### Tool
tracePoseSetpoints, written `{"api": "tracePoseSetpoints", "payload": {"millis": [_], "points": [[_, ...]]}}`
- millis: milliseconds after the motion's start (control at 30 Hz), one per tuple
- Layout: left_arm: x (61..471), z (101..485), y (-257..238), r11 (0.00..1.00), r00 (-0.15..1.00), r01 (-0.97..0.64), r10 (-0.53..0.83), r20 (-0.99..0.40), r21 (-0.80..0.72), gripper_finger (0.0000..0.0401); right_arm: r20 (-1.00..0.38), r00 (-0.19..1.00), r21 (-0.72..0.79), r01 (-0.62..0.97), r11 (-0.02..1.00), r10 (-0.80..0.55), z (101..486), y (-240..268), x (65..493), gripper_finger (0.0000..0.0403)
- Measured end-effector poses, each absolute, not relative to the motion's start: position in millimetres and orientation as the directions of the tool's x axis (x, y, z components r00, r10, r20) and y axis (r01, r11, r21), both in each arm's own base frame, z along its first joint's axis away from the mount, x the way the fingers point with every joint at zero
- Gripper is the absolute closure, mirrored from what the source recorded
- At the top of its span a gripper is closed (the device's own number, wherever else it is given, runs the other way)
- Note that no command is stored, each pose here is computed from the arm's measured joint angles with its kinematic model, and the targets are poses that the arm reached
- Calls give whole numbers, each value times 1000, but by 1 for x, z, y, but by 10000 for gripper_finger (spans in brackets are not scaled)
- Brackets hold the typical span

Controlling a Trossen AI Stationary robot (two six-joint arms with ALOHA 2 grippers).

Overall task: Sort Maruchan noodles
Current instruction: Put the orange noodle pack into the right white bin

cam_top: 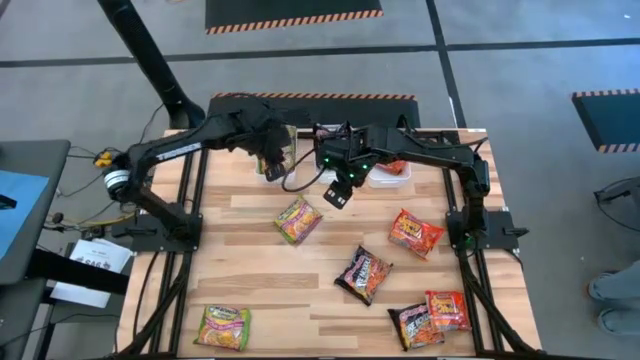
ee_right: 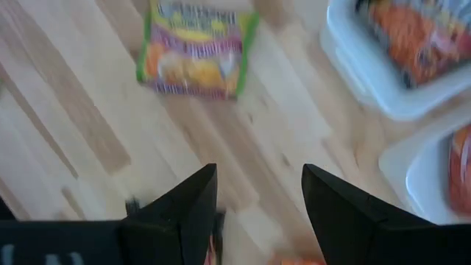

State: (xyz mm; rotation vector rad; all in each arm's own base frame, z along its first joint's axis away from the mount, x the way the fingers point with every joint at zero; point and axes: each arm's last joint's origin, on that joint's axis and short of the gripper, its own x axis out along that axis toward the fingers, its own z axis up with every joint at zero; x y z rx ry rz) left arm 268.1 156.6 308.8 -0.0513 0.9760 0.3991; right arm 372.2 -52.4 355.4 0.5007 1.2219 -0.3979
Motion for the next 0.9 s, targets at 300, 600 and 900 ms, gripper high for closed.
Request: {"api": "tracePoseSetpoints", "payload": {"millis": [300,600,900], "points": [[228,350,130,941,590,-334,247,-769,45,311,-989,148,93,491,866,23,349,-17,362,180],[200,374,111,951,673,-308,216,-707,-3,311,-999,-17,20,450,893,31,309,17,359,180],[200,374,111,955,668,-295,221,-710,20,311,-983,-131,48,481,876,126,293,48,330,180]]}}
